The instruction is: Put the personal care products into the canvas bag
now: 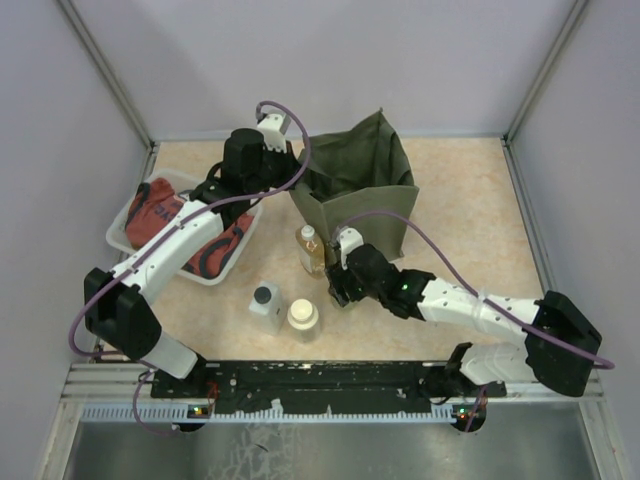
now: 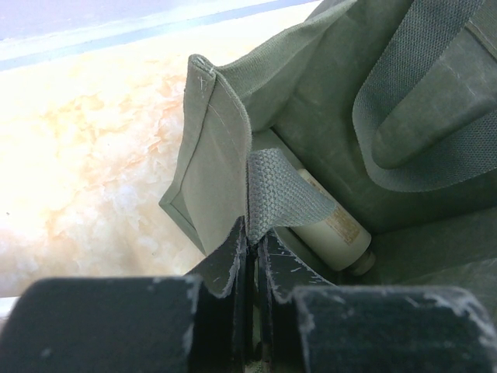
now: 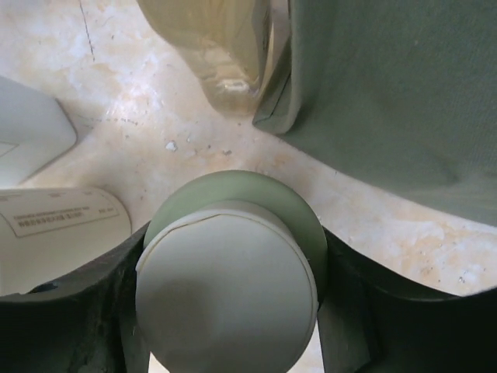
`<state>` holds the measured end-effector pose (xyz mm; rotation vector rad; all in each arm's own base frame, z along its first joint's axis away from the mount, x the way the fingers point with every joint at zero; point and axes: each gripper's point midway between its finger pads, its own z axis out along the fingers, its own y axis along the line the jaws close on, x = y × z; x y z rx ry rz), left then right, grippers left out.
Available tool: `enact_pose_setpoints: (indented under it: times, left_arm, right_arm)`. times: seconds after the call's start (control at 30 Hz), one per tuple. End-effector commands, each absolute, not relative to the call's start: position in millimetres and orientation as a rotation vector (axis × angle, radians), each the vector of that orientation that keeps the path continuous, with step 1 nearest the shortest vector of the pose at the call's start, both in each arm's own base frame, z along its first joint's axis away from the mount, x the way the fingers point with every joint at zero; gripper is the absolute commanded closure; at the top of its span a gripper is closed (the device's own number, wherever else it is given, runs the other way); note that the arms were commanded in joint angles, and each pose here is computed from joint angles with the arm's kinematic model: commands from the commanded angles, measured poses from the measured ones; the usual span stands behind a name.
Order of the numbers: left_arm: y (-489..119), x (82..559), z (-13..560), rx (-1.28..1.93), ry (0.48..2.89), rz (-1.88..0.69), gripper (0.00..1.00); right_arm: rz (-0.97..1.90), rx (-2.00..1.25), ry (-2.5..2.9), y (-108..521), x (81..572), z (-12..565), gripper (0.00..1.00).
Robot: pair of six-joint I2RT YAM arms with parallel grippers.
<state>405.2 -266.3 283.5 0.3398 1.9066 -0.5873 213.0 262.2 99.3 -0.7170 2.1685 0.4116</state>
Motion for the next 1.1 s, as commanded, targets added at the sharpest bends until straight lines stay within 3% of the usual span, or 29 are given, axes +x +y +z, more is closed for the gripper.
enact_pose_setpoints:
  times: [0.0,0.13,0.17,0.67,0.87,1.07]
  left_arm:
    - [-264,402,292,0.349,1.876,-0.591,0.91]
    - [-264,401,291,0.350,1.877,-0.595,0.91]
    - [-264,402,291,0.349,1.876,-0.593,0.91]
    - [-262,401,290,0.333,1.873,-0.596,0.96]
    - [-263,400,289,0.335,1.874,-0.605,1.00]
    - [-265,398,290,0.344,1.872,-0.617,1.00]
  right_arm:
    - [0.448,-0.671,2.079,273,223,124,0.62]
    - [0.408,-0.660,2.074,264,224,144,0.98]
    - [0.389,-0.653,2.072,259,224,152,1.00]
    - [0.480,-0.600,1.602,232,221,424,1.00]
    - [0.486,-0.544,1.464,229,259,474,1.00]
    - [0.442,-0.570,1.412,246,316,479,1.00]
